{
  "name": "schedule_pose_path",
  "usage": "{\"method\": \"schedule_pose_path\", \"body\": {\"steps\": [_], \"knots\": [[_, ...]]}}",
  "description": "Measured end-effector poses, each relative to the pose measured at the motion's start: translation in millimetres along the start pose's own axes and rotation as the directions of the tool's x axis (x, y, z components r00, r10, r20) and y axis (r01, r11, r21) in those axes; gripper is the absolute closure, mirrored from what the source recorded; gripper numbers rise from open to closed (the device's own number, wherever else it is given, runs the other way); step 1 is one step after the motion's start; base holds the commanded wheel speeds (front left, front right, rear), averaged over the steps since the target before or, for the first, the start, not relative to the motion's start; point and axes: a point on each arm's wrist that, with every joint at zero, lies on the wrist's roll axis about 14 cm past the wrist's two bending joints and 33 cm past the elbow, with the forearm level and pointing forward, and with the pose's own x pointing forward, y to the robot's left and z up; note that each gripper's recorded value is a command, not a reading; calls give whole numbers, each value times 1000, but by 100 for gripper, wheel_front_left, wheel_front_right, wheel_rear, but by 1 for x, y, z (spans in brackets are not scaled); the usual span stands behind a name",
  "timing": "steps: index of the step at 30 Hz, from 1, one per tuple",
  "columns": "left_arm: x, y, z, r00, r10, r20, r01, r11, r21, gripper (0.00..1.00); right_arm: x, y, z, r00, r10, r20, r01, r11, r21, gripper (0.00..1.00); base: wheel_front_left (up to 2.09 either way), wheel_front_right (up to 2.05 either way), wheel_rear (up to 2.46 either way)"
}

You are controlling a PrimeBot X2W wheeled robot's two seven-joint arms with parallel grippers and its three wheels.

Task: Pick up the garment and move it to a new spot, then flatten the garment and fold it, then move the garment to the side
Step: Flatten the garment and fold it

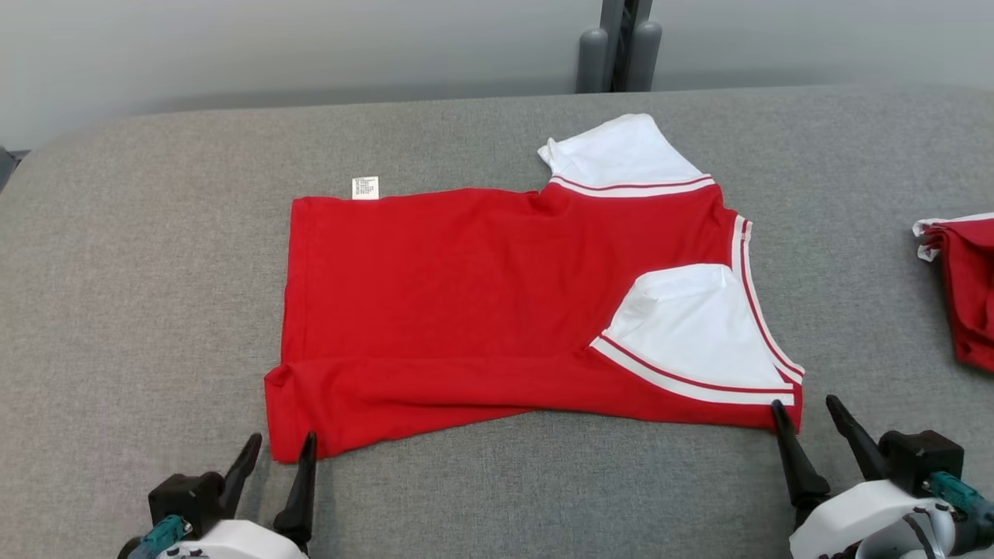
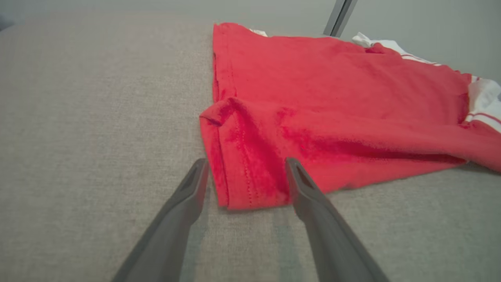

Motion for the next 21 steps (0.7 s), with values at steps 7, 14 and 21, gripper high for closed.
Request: {"method": "schedule_pose_path", "body": {"steps": [7, 14, 21], "knots": [[8, 1, -29, 994, -9, -107, 3, 998, -58, 0, 15, 5, -20, 997, 9, -74, -8, 1000, 25, 0, 0, 0, 0], [18, 3, -36, 989, -24, -148, 11, 996, -91, 100, 27, 11, -19, 997, 27, -74, -23, 998, 55, 100, 0, 0, 0], [22, 13, -30, 990, -27, -142, 16, 997, -74, 100, 37, 5, 4, 1000, 14, -14, -11, 989, 150, 100, 0, 0, 0]]}}
